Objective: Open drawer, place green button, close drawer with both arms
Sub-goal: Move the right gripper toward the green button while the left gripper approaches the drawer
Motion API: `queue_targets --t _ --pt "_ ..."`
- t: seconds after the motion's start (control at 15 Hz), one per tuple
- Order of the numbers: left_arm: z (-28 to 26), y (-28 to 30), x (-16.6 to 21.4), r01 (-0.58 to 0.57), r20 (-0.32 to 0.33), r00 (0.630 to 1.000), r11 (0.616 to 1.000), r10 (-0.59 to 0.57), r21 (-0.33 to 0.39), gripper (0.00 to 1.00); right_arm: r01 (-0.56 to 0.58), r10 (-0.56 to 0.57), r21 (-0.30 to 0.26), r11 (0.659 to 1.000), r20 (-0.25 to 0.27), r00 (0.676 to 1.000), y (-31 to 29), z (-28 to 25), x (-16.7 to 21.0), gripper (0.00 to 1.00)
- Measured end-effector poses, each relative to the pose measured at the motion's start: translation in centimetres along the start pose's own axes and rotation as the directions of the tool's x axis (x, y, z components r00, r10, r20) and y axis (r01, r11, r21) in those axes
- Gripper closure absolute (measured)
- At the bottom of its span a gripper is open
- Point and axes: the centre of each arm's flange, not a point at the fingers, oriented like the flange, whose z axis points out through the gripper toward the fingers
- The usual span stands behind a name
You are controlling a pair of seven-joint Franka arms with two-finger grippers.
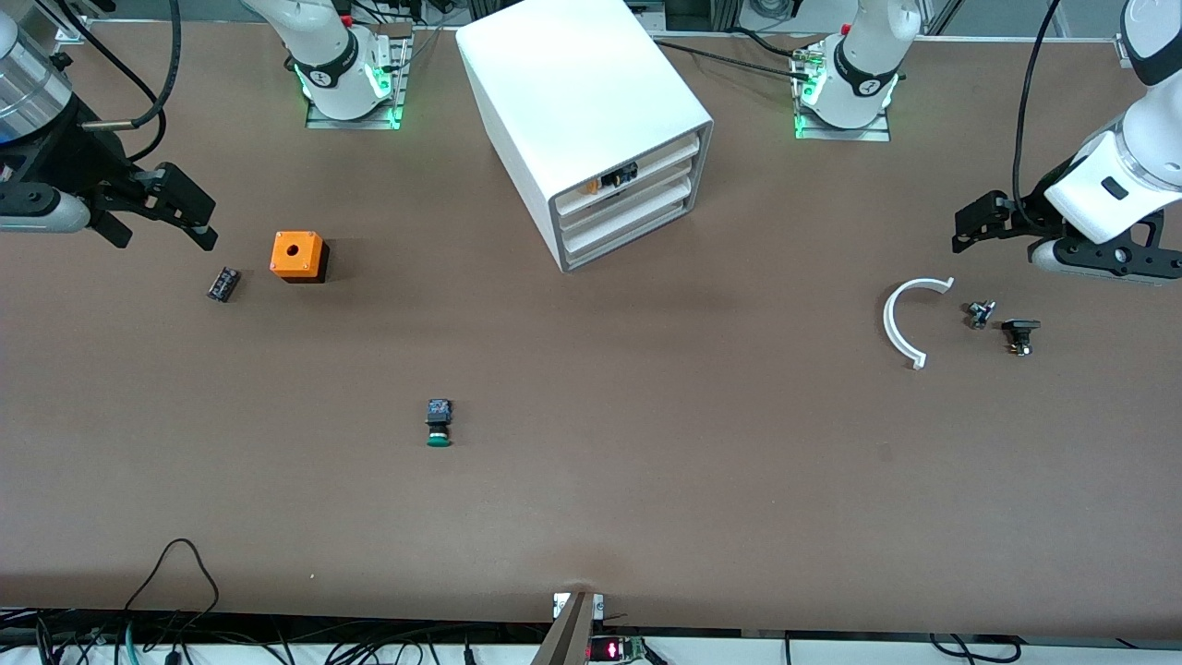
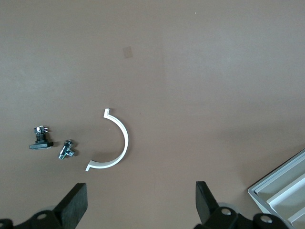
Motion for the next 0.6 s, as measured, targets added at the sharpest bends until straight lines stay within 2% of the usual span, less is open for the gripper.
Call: queue_targets --t 0.47,0.6 --pt "0.0 0.0 0.0 0.0 0.0 1.0 1.0 0.0 0.0 0.0 -0.002 0.002 -0.002 1.0 0.002 1.0 0.12 -0.09 -0.05 0.0" --pt "0.0 0.0 0.0 0.0 0.0 1.0 1.0 0.0 0.0 0.0 -0.003 0.003 -0.008 1.0 0.033 0.999 0.2 0.26 -0.36 0.0"
